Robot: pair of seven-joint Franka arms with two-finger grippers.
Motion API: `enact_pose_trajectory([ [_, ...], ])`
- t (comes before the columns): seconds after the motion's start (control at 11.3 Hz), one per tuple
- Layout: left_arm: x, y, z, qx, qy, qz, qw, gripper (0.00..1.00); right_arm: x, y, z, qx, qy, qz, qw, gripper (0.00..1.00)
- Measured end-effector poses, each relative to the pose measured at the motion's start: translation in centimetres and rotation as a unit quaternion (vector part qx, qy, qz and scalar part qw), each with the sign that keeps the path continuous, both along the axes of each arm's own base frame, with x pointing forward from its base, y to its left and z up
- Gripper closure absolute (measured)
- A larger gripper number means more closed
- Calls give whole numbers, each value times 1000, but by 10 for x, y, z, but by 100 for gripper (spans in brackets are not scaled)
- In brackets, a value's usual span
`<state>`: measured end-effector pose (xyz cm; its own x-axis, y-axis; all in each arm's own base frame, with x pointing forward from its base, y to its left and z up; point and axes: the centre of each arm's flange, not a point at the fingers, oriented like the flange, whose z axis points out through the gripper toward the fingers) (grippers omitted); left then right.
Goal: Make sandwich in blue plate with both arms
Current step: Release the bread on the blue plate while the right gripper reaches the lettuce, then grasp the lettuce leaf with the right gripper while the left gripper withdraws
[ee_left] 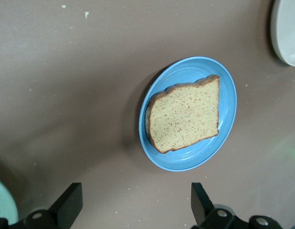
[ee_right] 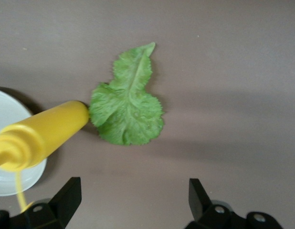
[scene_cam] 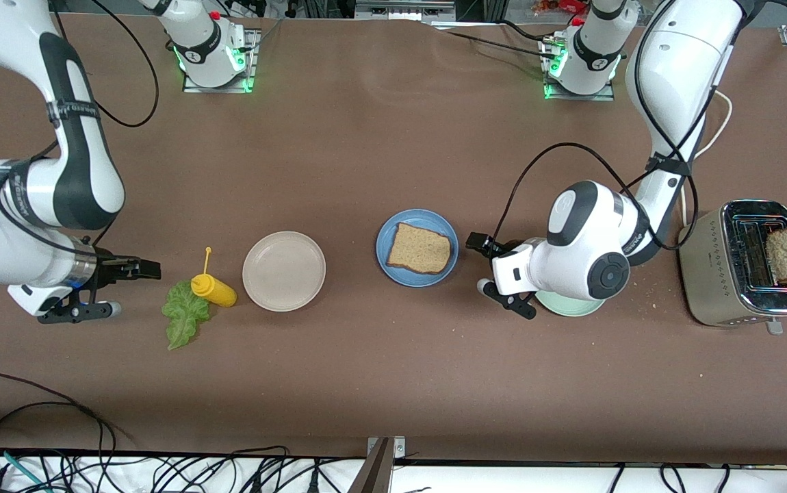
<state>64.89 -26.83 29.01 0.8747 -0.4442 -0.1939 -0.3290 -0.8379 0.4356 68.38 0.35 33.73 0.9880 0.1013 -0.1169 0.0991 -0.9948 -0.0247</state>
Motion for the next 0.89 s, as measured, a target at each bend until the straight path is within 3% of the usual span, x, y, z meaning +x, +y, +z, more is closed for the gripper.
enact_pose_trajectory([
  [0.27, -9, -6, 31, 88, -12, 13, 996, 0, 5, -3, -40, 1, 6, -2, 1000, 0],
  [0.62, -17, 31, 143, 175, -73, 2, 982, 0, 17, 1, -101, 2, -22, -1, 1000, 0],
  [0.89, -39, 58, 228, 213, -110, 13, 971, 0, 21, 5, -136, 5, -39, 1, 999, 0],
])
